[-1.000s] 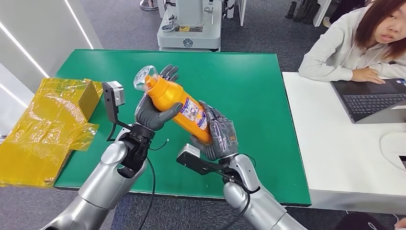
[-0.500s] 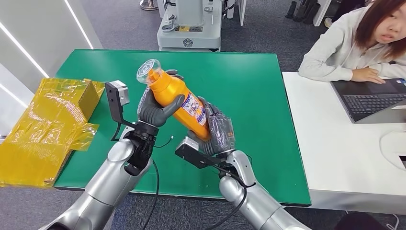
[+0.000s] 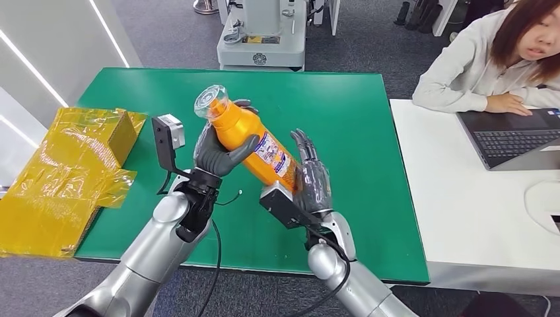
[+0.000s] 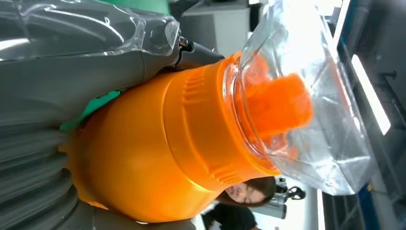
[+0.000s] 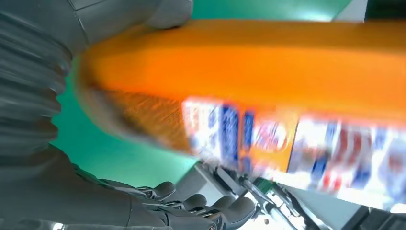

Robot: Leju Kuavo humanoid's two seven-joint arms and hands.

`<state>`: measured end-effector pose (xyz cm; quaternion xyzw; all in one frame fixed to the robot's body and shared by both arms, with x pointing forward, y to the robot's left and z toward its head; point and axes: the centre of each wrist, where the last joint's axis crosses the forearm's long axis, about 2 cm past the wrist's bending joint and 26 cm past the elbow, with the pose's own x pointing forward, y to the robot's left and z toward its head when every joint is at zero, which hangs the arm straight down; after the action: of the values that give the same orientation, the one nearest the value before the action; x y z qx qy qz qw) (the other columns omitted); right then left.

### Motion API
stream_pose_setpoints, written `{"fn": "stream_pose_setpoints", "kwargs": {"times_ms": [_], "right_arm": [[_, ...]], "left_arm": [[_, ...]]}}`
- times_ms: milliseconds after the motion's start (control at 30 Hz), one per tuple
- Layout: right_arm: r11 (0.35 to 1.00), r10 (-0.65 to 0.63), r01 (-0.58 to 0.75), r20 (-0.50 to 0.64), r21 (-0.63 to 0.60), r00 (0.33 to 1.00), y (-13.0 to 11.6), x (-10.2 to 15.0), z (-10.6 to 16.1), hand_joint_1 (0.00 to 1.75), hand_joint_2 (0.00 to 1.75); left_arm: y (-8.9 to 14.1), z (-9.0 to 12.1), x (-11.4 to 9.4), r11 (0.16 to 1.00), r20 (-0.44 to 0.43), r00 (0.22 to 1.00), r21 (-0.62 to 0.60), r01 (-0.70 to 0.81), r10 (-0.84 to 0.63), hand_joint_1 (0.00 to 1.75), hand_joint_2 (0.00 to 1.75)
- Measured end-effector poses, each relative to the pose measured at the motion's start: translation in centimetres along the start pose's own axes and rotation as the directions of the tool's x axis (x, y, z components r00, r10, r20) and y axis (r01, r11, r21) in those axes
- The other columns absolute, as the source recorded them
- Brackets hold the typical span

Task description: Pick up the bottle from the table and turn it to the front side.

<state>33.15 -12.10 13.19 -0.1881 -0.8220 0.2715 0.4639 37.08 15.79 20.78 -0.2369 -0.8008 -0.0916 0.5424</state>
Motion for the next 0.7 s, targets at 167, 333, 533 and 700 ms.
{"fn": "stream_pose_setpoints", "kwargs": {"times_ms": [167, 333, 533, 700], "right_arm": [[0.992, -0.077, 0.077, 0.003, -0.105, 0.997, -2.7, -1.1, 2.7, 0.0, 1.75], [0.967, -0.117, 0.131, 0.076, -0.218, 0.99, -5.7, -0.8, 4.7, 0.0, 1.75], [0.916, -0.165, 0.207, 0.148, -0.343, 0.975, -9.0, -0.2, 6.8, 0.0, 1.75], [0.845, -0.117, 0.241, 0.275, -0.477, 0.954, -11.8, -0.2, 8.9, 0.0, 1.75]], "left_arm": [[2.8, 2.1, -1.0, 0.958, 0.027, 0.958, -0.006, 0.286, -0.286, 1.75, 1.75], [5.5, 4.8, -1.7, 0.734, 0.048, 0.734, -0.033, 0.679, -0.677, 1.75, 1.75], [7.7, 8.1, -2.4, 0.454, 0.043, 0.458, -0.078, 0.887, -0.888, 1.75, 1.75], [8.8, 11.2, -3.4, 0.367, -0.003, 0.37, -0.127, 0.922, -0.929, 1.75, 1.75]]}}
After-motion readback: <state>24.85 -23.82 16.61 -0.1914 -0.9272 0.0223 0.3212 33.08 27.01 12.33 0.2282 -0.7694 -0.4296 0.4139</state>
